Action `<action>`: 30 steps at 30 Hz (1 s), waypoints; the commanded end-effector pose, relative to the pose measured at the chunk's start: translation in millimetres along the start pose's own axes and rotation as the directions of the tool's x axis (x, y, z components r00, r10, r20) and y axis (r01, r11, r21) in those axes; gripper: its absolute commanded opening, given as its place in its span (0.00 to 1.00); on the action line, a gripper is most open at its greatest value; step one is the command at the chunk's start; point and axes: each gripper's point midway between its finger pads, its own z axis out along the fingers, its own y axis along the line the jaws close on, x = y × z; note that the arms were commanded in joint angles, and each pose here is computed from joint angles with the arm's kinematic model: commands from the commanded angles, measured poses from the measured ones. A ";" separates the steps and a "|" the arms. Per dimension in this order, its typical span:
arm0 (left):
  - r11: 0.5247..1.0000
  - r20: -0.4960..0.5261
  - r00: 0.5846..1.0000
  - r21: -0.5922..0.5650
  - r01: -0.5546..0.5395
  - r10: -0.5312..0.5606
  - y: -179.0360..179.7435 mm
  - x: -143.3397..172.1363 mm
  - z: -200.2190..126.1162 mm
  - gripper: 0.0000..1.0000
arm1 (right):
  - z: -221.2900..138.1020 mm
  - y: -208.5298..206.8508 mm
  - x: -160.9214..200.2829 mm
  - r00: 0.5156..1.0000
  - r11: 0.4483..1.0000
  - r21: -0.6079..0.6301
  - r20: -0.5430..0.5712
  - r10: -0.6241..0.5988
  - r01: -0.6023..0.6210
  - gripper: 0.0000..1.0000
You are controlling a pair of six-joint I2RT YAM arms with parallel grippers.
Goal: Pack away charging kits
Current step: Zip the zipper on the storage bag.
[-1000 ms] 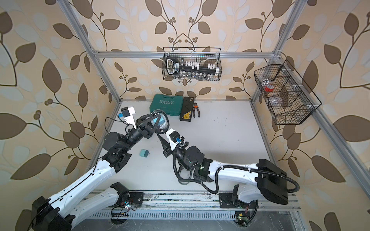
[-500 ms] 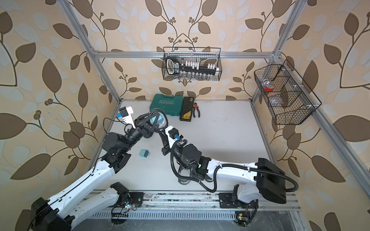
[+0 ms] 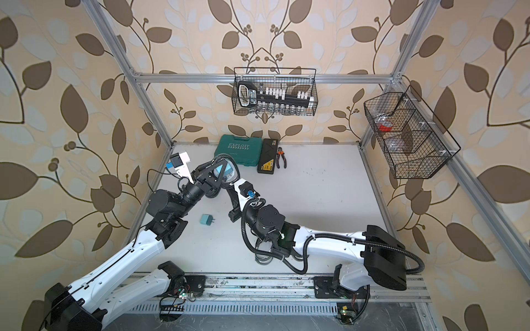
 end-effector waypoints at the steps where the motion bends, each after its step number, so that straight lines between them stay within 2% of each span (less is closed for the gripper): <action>1: 1.000 0.057 0.998 0.011 -0.003 0.002 -9.2 -14.0 -3.4 0.00 | 0.8 -6.6 -14.4 0.998 0.999 0.014 0.031 0.047 -0.047 0.00; 11: 1.000 0.076 0.997 -0.020 0.000 0.001 -6.3 -18.0 -9.8 0.00 | -14.2 -48.6 -5.5 0.999 0.994 0.098 0.019 0.041 -0.043 0.00; 17: 1.000 0.012 1.000 0.010 0.014 -0.014 -13.5 -10.7 -6.1 0.00 | -18.6 -62.6 -10.7 1.000 0.992 0.128 0.028 -0.004 0.000 0.00; 19: 1.000 0.010 1.000 0.018 0.023 -0.023 -14.4 -9.9 -7.0 0.00 | -20.1 -59.9 -14.2 0.999 0.995 0.101 0.030 -0.020 0.017 0.00; 22: 1.000 0.031 0.999 0.015 0.024 -0.025 -13.7 -12.5 -8.2 0.00 | -23.9 -43.4 -12.0 0.999 1.000 -0.006 0.021 -0.027 0.027 0.00; 26: 0.999 0.053 0.999 0.033 0.001 -0.003 -17.9 -19.4 -3.7 0.00 | -28.4 -26.3 -8.0 1.000 0.996 -0.093 0.031 0.002 0.001 0.28; 30: 0.995 0.067 0.997 0.097 -0.033 0.027 -33.7 -28.2 -0.6 0.00 | -22.7 -7.9 -3.7 0.999 0.991 -0.133 0.023 -0.021 0.024 0.31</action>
